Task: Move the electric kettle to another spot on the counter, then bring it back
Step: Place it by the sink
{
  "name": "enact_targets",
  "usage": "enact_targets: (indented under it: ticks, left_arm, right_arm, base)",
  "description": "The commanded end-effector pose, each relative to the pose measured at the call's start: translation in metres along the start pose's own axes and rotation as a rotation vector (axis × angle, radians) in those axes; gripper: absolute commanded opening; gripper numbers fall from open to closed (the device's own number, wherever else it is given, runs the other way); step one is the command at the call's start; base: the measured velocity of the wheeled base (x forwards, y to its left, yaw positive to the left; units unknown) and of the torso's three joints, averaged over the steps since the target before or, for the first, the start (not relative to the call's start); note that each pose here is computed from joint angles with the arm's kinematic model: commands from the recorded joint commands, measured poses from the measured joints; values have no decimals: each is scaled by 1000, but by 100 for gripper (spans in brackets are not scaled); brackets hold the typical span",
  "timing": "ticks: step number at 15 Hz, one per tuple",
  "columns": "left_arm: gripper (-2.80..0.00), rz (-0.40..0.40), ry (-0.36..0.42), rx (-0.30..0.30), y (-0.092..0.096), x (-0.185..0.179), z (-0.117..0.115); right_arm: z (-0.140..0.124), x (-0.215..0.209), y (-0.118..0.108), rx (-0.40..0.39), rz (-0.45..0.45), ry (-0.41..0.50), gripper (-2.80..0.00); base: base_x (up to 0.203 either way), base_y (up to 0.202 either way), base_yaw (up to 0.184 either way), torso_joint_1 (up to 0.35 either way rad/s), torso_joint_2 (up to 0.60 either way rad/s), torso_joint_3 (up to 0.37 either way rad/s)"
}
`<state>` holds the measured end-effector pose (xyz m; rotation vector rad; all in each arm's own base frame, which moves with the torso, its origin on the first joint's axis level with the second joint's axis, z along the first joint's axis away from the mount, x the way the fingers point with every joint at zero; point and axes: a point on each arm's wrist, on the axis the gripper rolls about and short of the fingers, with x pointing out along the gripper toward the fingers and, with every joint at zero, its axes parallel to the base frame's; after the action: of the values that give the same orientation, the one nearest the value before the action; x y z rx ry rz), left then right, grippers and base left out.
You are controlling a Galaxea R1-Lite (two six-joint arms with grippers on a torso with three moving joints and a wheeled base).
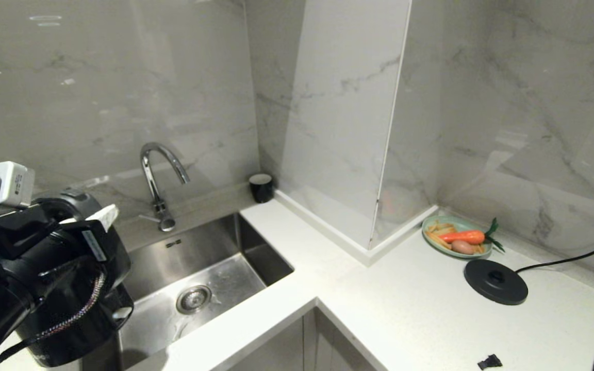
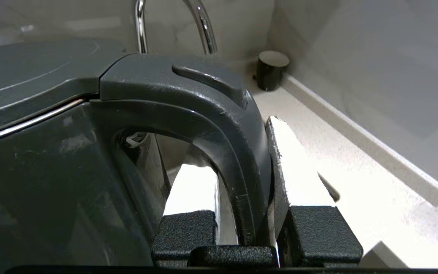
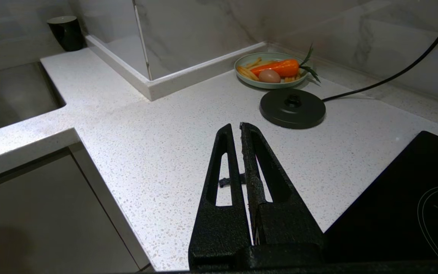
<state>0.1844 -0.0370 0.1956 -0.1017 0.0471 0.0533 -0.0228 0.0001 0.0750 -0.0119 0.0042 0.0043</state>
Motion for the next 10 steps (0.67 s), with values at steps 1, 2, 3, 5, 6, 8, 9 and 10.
enact_targets:
  ticks: [1, 2, 3, 5, 6, 8, 9, 10]
  left_arm:
    - [-280, 19, 9, -7, 19, 16, 0]
    - [-280, 21, 12, -9, 26, 23, 1]
    - [-280, 26, 23, -10, 32, 31, 0]
    - [-280, 32, 41, -13, 40, 48, -2]
    - [-280, 36, 41, -14, 45, 58, -4]
    - [-280, 43, 22, -13, 55, 79, -9]
    - [-280, 42, 10, -12, 61, 89, -11]
    - [-280, 40, 4, -6, 68, 98, -15]
  right_arm:
    - [0, 0, 0, 0, 0, 0, -280]
    - [0, 0, 0, 0, 0, 0, -280]
    - [0, 0, 0, 0, 0, 0, -280]
    - [0, 0, 0, 0, 0, 0, -280]
    - [0, 0, 0, 0, 0, 0, -280]
    - [0, 0, 0, 0, 0, 0, -280]
    - [0, 0, 0, 0, 0, 0, -280]
    - [0, 0, 0, 0, 0, 0, -280]
  base:
    - [0, 0, 0, 0, 0, 0]
    - [0, 0, 0, 0, 0, 0]
    - [0, 0, 0, 0, 0, 0]
    - [0, 0, 0, 0, 0, 0]
    - [0, 0, 0, 0, 0, 0]
    - [0, 0, 0, 0, 0, 0]
    - [0, 0, 0, 0, 0, 0]
    - [0, 0, 0, 0, 0, 0]
